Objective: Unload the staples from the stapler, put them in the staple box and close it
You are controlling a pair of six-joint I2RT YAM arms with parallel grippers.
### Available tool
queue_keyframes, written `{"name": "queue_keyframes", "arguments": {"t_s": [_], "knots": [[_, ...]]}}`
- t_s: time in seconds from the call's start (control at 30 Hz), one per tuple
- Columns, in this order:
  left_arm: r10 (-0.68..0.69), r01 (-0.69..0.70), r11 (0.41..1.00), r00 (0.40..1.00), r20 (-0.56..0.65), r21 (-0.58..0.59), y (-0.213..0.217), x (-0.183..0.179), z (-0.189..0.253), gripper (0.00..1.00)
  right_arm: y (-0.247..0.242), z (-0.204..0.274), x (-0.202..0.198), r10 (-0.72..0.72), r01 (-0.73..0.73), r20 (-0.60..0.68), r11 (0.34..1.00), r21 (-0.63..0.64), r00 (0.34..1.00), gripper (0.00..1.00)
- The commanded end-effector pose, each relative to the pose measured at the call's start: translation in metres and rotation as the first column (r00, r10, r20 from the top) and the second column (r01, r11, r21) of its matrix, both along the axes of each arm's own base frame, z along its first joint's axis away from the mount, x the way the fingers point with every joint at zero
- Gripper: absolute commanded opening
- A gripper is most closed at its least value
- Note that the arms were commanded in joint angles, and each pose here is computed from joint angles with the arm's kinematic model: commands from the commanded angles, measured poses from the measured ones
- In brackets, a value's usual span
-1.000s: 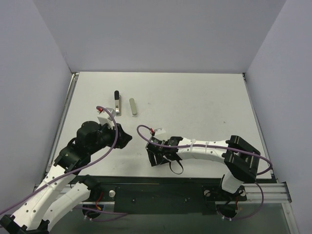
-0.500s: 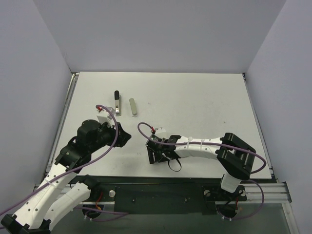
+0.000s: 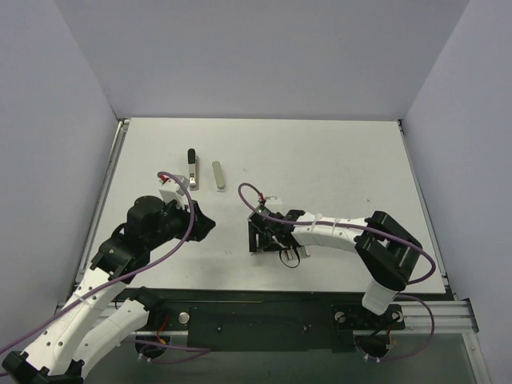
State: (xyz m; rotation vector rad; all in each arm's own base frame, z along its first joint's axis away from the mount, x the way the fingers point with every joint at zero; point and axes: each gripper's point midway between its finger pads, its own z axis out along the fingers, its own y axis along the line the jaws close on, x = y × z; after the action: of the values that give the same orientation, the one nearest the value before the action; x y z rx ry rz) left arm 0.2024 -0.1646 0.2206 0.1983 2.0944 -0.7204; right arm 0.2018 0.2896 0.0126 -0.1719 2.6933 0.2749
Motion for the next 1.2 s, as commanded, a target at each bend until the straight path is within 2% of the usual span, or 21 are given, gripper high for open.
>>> {"name": "queue_keyframes", "arguments": {"t_s": [0.0, 0.3, 0.43, 0.63, 1.17], "knots": [[-0.006, 0.006, 1.0, 1.0, 0.01, -0.006, 0.0, 0.001, 0.002, 0.61, -0.015, -0.012, 0.005, -0.024, 0.023, -0.021, 0.999, -0.045, 0.999, 0.68], [-0.006, 0.006, 1.0, 1.0, 0.011, -0.013, 0.0, 0.002, 0.003, 0.61, 0.016, -0.016, -0.022, 0.035, -0.037, -0.042, 0.999, -0.035, 0.998, 0.68], [-0.01, 0.01, 1.0, 1.0, 0.013, -0.016, 0.0, 0.001, 0.004, 0.61, 0.021, -0.019, -0.025, 0.005, -0.006, -0.052, 1.0, -0.027, 0.999, 0.68], [-0.011, 0.012, 1.0, 1.0, 0.018, -0.02, 0.0, 0.001, 0.005, 0.61, 0.021, -0.02, -0.022, -0.064, 0.063, -0.048, 0.998, -0.023, 0.997, 0.68], [-0.018, 0.018, 1.0, 1.0, 0.024, -0.024, -0.001, 0.0, 0.006, 0.61, 0.034, -0.028, -0.008, -0.108, 0.107, -0.045, 0.994, -0.027, 0.993, 0.66]]}}
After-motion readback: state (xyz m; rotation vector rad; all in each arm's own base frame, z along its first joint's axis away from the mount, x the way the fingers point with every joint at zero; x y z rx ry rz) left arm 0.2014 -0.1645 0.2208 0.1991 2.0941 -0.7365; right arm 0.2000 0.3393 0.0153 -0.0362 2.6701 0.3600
